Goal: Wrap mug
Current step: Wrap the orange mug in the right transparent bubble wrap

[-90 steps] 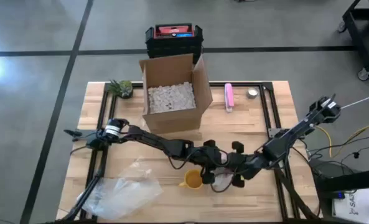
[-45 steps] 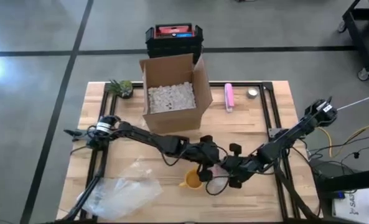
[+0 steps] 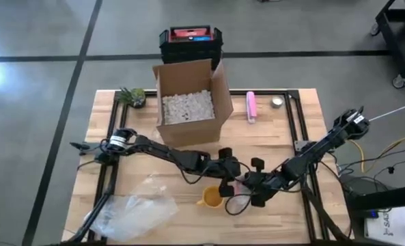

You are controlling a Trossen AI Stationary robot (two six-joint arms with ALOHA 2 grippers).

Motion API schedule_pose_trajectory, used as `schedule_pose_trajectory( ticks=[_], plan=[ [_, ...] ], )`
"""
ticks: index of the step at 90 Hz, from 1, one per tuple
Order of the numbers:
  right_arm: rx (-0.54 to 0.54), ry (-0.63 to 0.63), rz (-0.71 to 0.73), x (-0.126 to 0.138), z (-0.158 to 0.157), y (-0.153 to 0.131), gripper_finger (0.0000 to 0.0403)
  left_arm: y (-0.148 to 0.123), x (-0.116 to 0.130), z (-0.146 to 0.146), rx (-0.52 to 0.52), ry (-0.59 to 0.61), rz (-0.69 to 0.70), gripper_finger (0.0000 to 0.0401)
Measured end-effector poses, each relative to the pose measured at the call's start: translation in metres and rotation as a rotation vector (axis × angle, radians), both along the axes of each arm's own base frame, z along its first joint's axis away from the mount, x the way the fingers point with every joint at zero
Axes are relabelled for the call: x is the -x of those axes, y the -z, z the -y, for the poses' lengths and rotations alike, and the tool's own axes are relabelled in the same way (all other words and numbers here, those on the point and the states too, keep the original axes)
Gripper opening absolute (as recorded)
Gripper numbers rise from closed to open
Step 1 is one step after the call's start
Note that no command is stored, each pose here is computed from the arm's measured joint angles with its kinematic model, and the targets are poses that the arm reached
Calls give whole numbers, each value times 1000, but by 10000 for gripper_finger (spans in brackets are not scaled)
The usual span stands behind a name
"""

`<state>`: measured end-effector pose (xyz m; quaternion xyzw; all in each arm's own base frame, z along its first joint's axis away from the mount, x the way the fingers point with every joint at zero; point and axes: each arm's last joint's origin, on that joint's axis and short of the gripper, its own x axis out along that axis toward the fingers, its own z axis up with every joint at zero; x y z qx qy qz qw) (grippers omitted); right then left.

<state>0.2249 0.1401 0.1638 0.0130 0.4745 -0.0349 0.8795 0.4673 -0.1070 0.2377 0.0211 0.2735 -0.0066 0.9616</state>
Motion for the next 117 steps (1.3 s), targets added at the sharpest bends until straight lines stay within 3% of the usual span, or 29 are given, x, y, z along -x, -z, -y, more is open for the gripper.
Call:
schedule_pose_trajectory(
  ticks=[17, 32, 66, 86, 117],
  plan=[
    [7, -4, -4, 0, 0, 0, 0, -23, 11, 7, 11, 66, 23, 0],
    [36, -2, -41, 4, 3, 2, 0, -25, 19, 16, 85, 151, -37, 0],
    [40, -5, -62, 5, 3, 3, 0, 5, 8, 23, 179, 225, -91, 0],
    [41, -4, -56, 4, 3, 2, 0, 13, 9, 20, 136, 245, -97, 0],
    [59, -44, -25, -6, -3, -19, 0, 39, 9, 3, 192, 198, 16, 0]
  ],
)
